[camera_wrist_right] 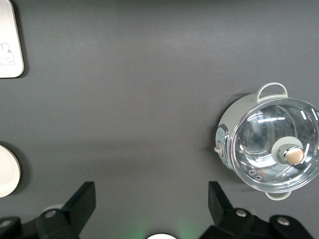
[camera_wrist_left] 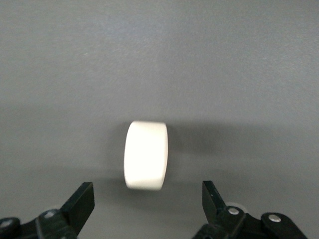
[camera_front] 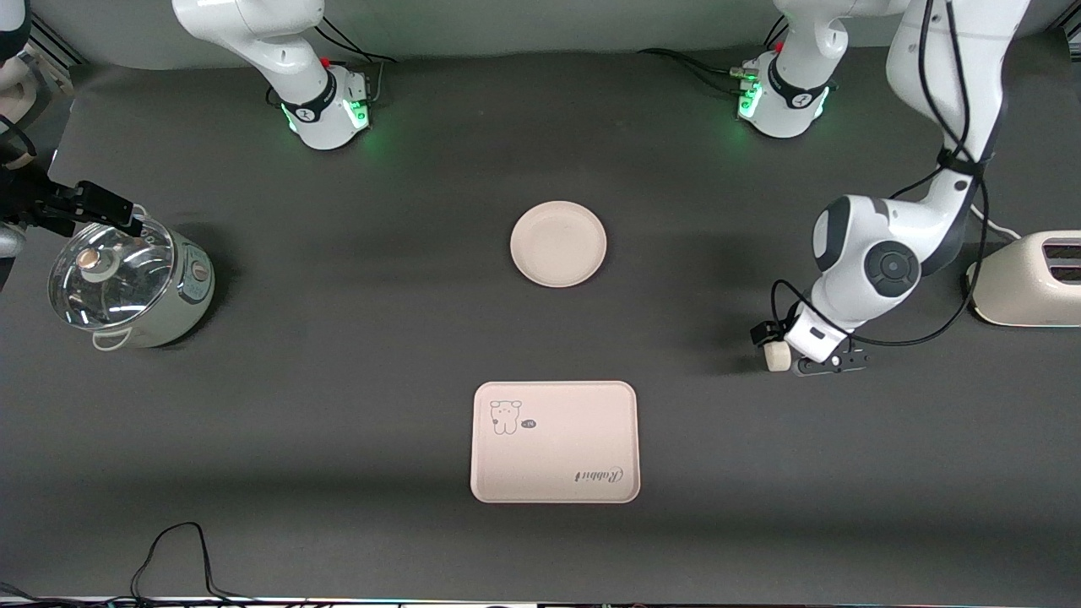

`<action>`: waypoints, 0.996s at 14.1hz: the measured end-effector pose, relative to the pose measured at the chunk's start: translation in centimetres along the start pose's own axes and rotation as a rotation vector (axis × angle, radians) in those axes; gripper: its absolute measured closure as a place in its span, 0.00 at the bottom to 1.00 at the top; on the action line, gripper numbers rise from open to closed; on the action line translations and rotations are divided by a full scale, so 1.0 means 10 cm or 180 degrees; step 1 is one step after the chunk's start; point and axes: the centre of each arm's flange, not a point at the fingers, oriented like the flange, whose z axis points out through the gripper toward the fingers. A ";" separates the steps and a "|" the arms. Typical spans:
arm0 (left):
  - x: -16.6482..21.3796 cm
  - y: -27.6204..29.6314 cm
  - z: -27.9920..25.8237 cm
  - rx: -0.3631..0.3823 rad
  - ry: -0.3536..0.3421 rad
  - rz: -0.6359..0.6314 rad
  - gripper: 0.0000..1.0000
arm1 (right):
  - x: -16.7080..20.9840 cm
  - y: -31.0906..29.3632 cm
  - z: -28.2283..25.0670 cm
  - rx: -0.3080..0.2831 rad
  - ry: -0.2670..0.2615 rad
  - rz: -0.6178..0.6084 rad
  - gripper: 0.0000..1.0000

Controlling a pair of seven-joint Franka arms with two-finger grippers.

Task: Place bun in plate and plate on tray
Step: 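Lower the left gripper onto the white bun and grasp it, then carry the bun with the left gripper over the round plate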

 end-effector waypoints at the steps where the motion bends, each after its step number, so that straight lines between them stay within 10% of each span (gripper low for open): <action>1: 0.01 -0.02 0.11 -0.0014 0.0024 -0.0001 0.04 | 0.00 0.00 0.00 0.0000 0.0000 0.0000 0.00; 4: 0.03 -0.13 0.26 -0.0025 0.0038 -0.0012 0.11 | 0.00 0.00 0.00 0.0000 0.0000 0.0000 0.00; 11: 0.09 -0.11 0.15 -0.0036 0.0081 0.0003 0.85 | 0.00 0.00 0.00 0.0000 0.0000 0.0000 0.00; 14: 0.10 -0.09 -0.35 0.0035 -0.0088 0.0010 0.85 | 0.00 0.00 0.00 0.0000 0.0000 0.0000 0.00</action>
